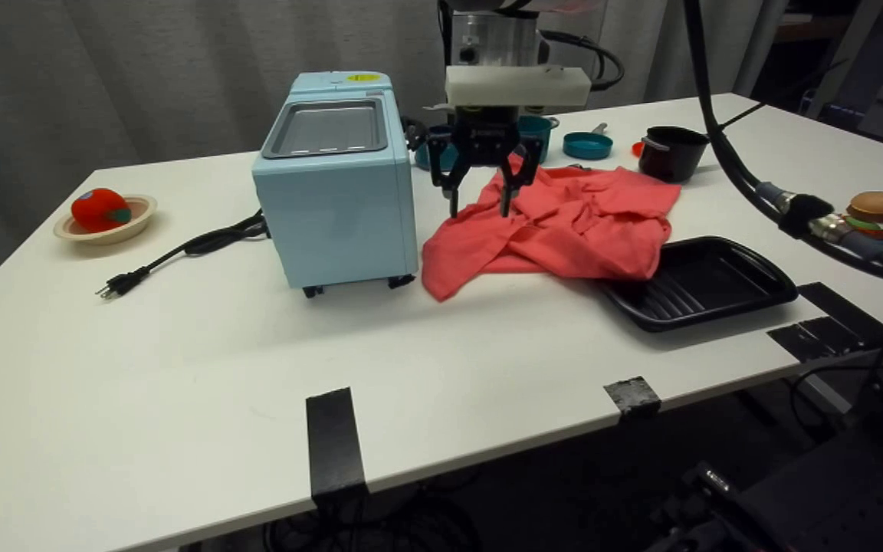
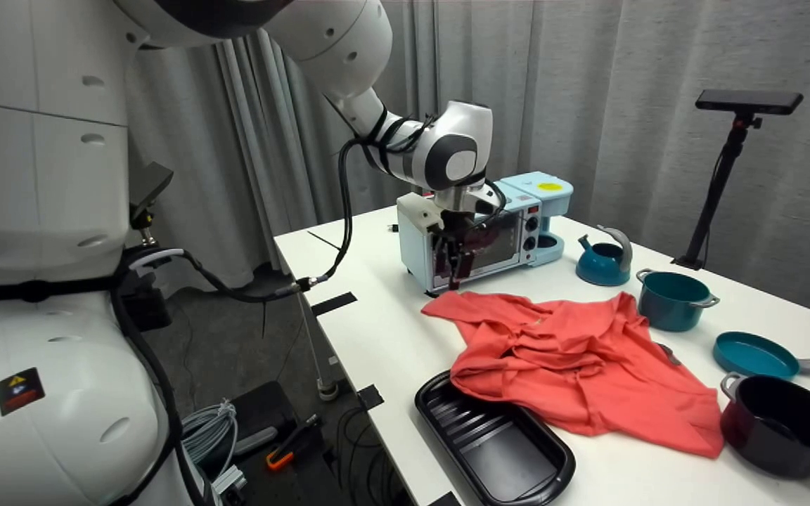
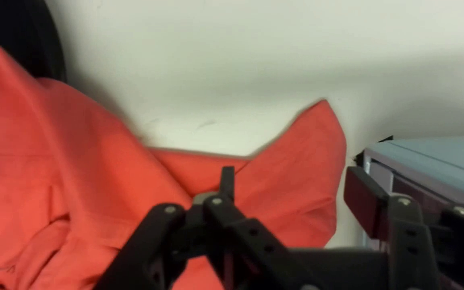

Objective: Unfold the sweatshirt

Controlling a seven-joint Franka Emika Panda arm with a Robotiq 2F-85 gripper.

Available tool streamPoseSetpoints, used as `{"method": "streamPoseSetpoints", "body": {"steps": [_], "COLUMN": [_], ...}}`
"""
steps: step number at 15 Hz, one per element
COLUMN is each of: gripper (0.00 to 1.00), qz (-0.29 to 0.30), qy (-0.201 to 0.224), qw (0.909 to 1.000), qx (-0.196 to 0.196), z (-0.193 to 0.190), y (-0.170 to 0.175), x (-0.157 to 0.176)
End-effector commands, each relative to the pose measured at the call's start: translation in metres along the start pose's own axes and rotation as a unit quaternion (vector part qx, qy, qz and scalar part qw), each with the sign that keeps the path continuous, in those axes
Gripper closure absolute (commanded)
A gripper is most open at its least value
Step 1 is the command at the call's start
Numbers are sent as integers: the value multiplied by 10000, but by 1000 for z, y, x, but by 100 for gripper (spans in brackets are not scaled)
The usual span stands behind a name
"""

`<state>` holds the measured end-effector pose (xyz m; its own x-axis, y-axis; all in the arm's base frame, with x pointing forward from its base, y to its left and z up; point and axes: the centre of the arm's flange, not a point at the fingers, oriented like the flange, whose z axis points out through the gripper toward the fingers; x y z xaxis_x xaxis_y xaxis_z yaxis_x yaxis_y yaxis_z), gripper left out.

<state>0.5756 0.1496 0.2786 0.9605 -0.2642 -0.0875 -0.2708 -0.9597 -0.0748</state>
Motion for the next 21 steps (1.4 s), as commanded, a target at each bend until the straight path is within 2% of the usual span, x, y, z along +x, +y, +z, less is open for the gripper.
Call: {"method": "streamPoseSetpoints", "body": {"steps": [1,5,15,21], "gripper": [0,0,0,0], "qz": [-12,91,395,464], "qy": [81,-13,-201,-101], "qw": [9994,9990,9965,9937], "qx": [-324,-438,-714,-1020], "z": [-20,-23,-5,18], "y": [38,70,141,184], "x": [-5,-10,-52,-46]}}
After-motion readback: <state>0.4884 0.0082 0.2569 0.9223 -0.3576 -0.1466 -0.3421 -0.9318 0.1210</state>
